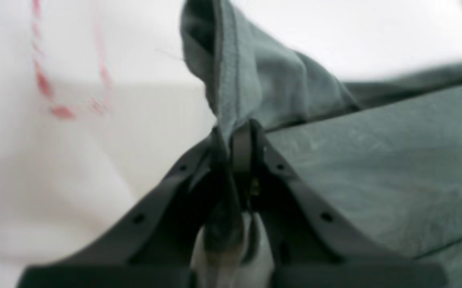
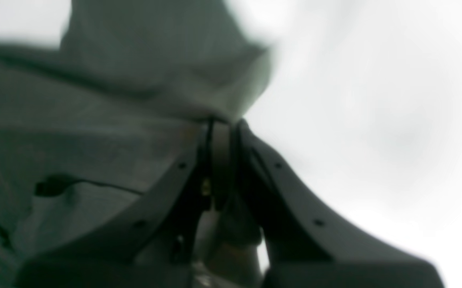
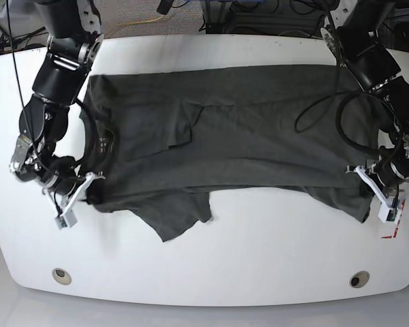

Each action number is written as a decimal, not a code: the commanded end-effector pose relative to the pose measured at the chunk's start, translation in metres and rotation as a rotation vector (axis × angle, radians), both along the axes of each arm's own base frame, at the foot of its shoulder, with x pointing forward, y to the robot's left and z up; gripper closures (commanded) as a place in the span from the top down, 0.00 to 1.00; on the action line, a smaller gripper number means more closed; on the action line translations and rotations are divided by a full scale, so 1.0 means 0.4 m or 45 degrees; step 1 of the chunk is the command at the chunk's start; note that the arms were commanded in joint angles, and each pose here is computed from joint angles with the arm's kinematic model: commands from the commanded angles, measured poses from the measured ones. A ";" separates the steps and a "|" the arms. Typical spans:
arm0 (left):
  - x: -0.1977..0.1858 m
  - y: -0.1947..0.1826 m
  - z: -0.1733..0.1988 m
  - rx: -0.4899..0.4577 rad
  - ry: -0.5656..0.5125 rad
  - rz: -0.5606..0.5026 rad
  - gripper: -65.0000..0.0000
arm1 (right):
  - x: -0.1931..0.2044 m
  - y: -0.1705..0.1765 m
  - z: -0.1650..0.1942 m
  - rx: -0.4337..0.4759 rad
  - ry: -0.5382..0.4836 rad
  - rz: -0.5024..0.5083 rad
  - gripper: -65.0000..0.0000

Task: Fold the T-shirt properly
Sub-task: 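Lift the shirt with both grippers and swing it up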

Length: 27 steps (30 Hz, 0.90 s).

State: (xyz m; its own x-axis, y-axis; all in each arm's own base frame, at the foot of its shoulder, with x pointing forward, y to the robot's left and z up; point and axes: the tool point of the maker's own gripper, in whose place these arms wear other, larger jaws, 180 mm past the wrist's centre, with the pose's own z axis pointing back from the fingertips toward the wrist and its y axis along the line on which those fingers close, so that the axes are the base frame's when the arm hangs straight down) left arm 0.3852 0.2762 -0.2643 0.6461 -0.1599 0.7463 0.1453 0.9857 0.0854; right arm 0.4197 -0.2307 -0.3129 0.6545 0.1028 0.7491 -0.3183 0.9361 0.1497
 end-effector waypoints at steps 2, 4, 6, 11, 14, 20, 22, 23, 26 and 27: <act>0.048 0.006 0.131 0.042 -0.189 -0.006 0.01 | 0.069 -0.051 0.143 -0.046 -0.159 -0.021 0.00; 0.067 0.005 0.184 0.056 -0.257 -0.008 0.01 | 0.096 -0.057 0.196 -0.080 -0.199 -0.008 0.00; 0.080 0.004 0.226 0.066 -0.311 -0.008 0.01 | 0.120 -0.058 0.250 -0.124 -0.241 0.016 0.00; 0.120 0.009 0.360 0.082 -0.458 0.000 0.01 | 0.178 -0.058 0.408 -0.211 -0.376 0.053 0.00; 0.139 0.013 0.449 0.090 -0.539 0.009 0.01 | 0.206 -0.053 0.507 -0.256 -0.463 0.069 0.00; 0.122 0.028 0.595 0.164 -0.697 0.042 0.01 | 0.235 -0.043 0.719 -0.353 -0.630 0.087 0.00; 0.109 0.030 0.631 0.191 -0.746 0.052 0.01 | 0.236 -0.045 0.761 -0.361 -0.662 0.079 0.00; 0.105 0.030 0.649 0.199 -0.767 0.056 0.01 | 0.235 -0.046 0.781 -0.367 -0.674 0.077 0.00; 0.099 0.035 0.668 0.211 -0.769 0.068 0.01 | 0.228 -0.063 0.803 -0.392 -0.676 0.059 0.00; 0.099 0.035 0.665 0.212 -0.765 0.068 0.01 | 0.223 -0.082 0.801 -0.406 -0.665 0.043 0.00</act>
State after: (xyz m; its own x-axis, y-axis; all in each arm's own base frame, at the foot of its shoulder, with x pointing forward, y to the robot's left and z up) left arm 0.4273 0.2890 -0.0176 0.1829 -0.2688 0.9457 -0.0058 0.9616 0.2745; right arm 0.5143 -0.2465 -0.0167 0.2314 0.3797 0.8957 -0.3521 0.8909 -0.2868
